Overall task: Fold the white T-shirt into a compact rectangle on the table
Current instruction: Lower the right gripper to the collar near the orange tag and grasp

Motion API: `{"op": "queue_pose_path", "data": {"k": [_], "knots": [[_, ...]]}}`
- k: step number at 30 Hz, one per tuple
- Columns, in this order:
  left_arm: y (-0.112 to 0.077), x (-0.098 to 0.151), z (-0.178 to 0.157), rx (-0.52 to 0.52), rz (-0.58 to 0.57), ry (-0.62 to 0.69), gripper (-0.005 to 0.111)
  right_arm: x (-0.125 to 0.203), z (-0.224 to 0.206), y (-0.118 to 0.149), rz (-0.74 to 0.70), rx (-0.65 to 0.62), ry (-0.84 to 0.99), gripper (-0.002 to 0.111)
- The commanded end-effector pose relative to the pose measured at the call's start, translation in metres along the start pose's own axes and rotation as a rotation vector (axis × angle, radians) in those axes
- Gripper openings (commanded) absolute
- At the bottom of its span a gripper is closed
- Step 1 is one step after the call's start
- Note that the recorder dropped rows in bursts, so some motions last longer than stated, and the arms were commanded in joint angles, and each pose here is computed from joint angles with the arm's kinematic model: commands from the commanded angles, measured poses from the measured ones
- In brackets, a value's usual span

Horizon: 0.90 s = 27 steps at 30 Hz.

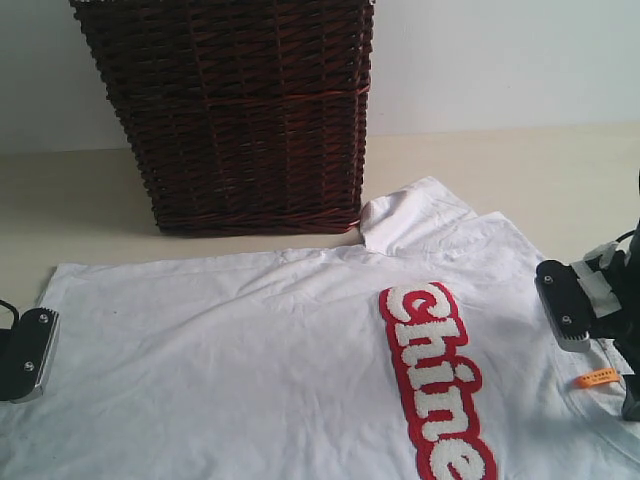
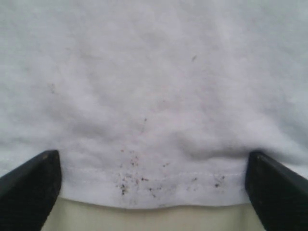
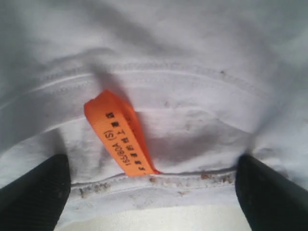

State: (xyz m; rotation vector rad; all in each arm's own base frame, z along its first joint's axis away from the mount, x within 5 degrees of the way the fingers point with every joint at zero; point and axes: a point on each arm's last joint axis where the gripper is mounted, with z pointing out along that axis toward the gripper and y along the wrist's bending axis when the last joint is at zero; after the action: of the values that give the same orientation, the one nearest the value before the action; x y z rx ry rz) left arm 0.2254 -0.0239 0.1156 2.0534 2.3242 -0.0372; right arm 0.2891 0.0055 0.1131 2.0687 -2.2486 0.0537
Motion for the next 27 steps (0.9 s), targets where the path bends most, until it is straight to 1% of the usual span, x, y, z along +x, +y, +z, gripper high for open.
{"op": "queue_pose_path", "data": {"k": [1, 5, 27], "knots": [[0.0019, -0.0016, 0.0060, -0.030, -0.042, -0.023, 0.105, 0.0002, 0.0134, 0.0026, -0.008, -0.065, 0.005, 0.089], [0.0019, -0.0016, 0.0060, -0.030, -0.042, -0.023, 0.105, 0.0016, 0.0116, 0.0027, -0.024, -0.061, 0.018, 0.089], [0.0020, -0.0024, 0.0060, -0.031, -0.062, -0.033, 0.105, -0.0001, 0.0116, 0.0031, 0.003, -0.066, 0.000, 0.089]]}}
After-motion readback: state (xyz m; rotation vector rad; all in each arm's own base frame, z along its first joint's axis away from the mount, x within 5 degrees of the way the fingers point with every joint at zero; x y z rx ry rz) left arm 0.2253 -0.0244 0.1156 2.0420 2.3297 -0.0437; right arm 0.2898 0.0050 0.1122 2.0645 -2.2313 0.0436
